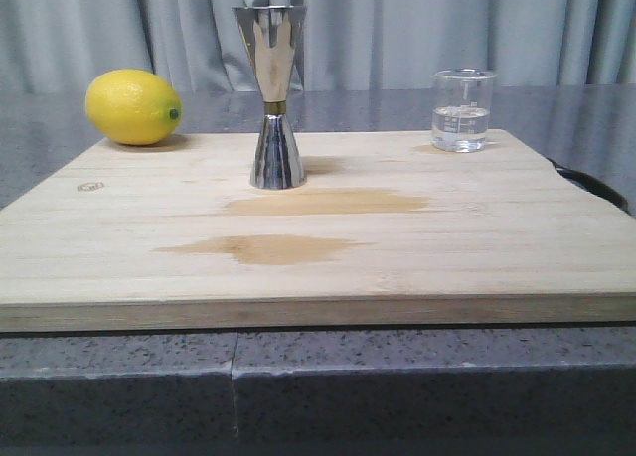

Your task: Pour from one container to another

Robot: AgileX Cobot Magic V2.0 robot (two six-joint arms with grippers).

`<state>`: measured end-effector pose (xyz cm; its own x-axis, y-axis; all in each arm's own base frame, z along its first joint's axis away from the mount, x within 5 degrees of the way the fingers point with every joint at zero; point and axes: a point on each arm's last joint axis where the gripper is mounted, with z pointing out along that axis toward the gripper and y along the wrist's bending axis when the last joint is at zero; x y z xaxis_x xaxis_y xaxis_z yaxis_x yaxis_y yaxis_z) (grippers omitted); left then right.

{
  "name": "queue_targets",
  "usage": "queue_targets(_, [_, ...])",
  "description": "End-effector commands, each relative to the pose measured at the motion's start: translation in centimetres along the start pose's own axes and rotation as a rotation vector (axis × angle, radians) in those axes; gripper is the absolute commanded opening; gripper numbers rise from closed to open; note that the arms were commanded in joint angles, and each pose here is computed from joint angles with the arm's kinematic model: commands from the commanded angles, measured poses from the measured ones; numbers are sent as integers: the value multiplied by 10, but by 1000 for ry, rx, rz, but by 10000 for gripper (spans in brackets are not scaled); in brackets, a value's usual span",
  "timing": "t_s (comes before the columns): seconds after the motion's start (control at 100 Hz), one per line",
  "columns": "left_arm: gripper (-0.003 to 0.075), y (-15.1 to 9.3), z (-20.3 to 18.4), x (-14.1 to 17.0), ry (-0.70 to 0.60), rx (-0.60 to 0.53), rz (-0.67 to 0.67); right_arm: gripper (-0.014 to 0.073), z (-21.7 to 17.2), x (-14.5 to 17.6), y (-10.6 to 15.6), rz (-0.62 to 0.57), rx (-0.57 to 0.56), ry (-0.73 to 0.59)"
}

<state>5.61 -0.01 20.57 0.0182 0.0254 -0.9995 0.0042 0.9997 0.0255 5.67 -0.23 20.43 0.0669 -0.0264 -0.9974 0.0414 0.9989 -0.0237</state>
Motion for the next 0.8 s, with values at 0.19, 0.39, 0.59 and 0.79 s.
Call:
queue_targets(0.19, [-19, 0, -2, -8, -107, 2, -13, -71, -2, -4, 0, -10, 3, -94])
queue_targets(0.39, [-19, 0, -2, -8, -107, 2, -13, -71, -2, -4, 0, -10, 3, -94])
queue_targets(0.59, [-19, 0, -2, -8, -111, 2, -13, -71, -2, -4, 0, -10, 3, -94])
queue_targets(0.79, [-19, 0, -2, -8, -111, 2, -13, -71, -2, -7, 0, -10, 2, -125])
